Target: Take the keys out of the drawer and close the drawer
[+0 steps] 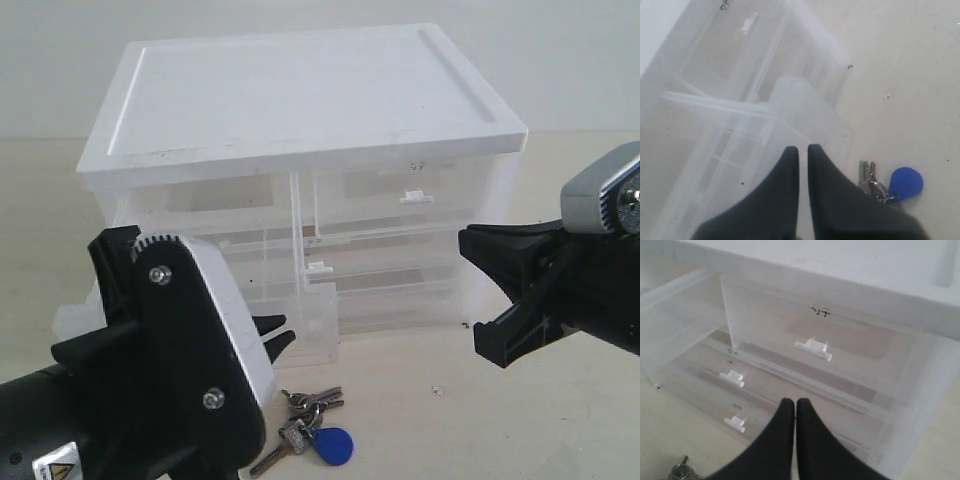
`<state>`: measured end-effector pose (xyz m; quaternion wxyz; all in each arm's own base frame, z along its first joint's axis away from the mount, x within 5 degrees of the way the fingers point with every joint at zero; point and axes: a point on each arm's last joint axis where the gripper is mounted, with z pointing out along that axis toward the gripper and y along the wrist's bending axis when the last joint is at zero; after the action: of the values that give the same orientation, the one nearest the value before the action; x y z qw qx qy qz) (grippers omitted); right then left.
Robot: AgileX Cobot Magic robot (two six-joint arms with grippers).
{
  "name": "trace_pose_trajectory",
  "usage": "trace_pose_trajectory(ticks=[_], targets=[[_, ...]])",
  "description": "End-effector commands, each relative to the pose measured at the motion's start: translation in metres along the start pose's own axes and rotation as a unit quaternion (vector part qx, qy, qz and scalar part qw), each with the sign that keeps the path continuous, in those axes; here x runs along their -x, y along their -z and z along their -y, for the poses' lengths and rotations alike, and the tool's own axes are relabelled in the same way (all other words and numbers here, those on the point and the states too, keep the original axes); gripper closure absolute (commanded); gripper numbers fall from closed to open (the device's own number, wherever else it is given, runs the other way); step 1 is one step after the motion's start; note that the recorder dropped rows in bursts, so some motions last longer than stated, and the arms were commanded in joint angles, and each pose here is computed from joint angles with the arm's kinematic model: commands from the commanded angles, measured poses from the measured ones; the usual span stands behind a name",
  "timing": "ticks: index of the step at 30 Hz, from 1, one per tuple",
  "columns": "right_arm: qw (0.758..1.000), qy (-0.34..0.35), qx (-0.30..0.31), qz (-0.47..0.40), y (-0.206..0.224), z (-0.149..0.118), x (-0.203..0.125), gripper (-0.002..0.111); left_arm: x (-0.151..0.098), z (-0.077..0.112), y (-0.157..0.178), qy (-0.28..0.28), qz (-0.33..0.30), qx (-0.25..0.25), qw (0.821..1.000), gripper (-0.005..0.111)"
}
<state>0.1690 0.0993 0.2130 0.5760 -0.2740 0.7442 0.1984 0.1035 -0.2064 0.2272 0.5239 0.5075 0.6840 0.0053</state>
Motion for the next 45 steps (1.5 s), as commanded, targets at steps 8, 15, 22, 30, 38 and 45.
trace_pose_trajectory(ticks=[8,15,22,30,38,45], targets=[[1.0,0.003,0.006,0.006,0.0,-0.001,0.002,0.108,0.008,-0.015,-0.001,0.005,0.018,0.083,0.996,0.102],[1.0,0.003,0.008,0.009,0.0,-0.002,0.003,0.108,0.01,-0.014,-0.02,-0.003,-0.005,0.052,0.999,0.102],[1.0,0.0,0.008,0.008,0.0,-0.002,0.003,0.108,0.014,-0.029,-0.029,0.002,-0.014,0.078,0.997,0.102],[1.0,0.002,0.011,0.008,0.0,-0.002,0.003,0.108,0.029,-0.035,-0.041,0.003,-0.003,0.052,0.999,0.102],[1.0,0.004,0.015,0.011,0.0,-0.003,0.003,0.108,0.024,-0.037,-0.061,0.001,-0.028,0.04,0.999,0.102],[1.0,0.005,0.016,0.011,0.0,-0.003,0.003,0.108,0.039,-0.056,-0.065,0.0,-0.012,0.063,0.998,0.102]])
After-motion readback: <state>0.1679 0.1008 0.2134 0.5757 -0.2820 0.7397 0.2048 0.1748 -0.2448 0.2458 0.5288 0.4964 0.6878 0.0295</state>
